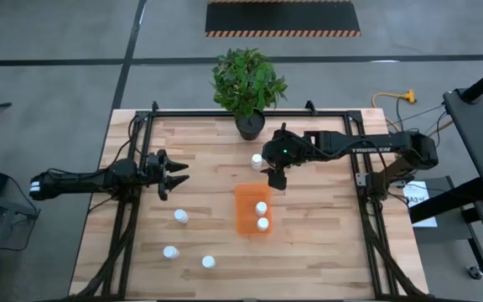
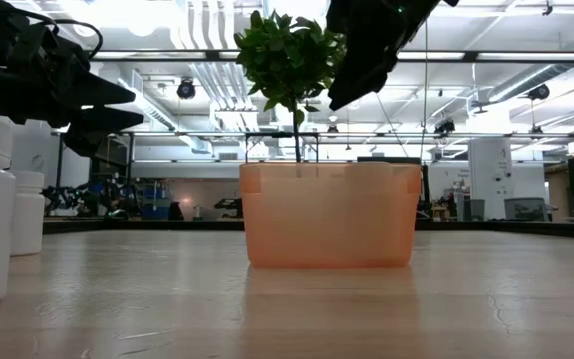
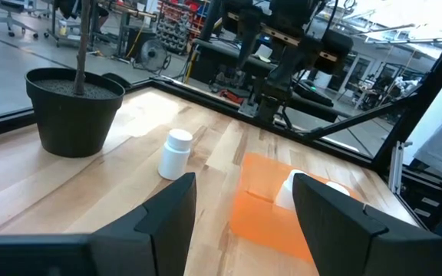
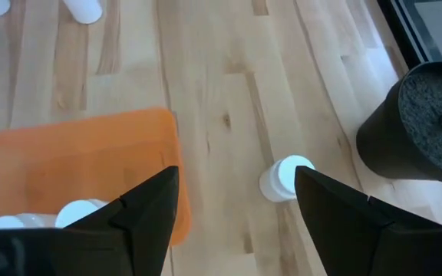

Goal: Pick and place pill bottles into a basket
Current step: Put the white pill bottle into the orange bin

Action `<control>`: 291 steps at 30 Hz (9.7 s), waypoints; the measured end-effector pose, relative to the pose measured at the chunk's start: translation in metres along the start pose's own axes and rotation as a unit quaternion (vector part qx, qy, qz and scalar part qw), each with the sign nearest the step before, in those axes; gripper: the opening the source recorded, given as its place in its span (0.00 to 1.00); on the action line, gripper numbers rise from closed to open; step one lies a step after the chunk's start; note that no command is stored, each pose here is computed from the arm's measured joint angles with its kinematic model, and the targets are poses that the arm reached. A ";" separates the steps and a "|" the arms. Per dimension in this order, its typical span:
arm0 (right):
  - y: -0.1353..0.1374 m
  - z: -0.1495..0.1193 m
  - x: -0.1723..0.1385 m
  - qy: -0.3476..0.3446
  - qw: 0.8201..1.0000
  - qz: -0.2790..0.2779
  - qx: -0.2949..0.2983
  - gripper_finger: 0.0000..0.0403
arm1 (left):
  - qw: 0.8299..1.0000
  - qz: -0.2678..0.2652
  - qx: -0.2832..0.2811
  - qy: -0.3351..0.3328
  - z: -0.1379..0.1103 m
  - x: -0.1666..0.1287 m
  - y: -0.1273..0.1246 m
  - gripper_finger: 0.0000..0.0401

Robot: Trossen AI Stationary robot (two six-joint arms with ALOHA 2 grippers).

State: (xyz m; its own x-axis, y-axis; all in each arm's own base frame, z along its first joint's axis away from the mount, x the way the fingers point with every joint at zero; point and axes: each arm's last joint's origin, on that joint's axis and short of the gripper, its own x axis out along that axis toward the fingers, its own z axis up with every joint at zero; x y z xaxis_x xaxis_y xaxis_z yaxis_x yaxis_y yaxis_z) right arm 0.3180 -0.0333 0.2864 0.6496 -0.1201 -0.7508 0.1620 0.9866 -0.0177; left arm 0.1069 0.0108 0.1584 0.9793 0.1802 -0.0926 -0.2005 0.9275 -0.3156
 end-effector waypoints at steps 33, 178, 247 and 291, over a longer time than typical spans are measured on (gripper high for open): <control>-0.090 -0.065 0.042 -0.054 0.993 0.095 0.036 0.62 | 1.000 0.000 0.000 0.000 0.000 0.000 0.000 0.50; -0.093 -0.077 0.123 -0.042 0.995 0.088 0.001 0.52 | 1.000 0.000 0.000 0.000 0.000 0.000 0.000 0.50; 0.019 -0.011 0.050 0.001 0.993 0.114 -0.002 0.36 | 1.000 0.000 0.000 0.000 0.000 0.000 0.000 0.50; 0.027 -0.071 0.076 -0.021 0.995 0.091 0.045 0.37 | 1.000 0.000 0.000 0.000 0.000 0.000 0.000 0.50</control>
State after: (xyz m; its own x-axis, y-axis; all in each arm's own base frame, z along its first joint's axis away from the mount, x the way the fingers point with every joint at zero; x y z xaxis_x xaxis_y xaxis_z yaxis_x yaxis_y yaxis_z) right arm 0.3189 -0.0075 0.1825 0.7040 0.0524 -0.7083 0.1044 0.9788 0.1762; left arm 0.1069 0.0108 0.1584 0.9793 0.1799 -0.0926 -0.2003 0.9275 -0.3157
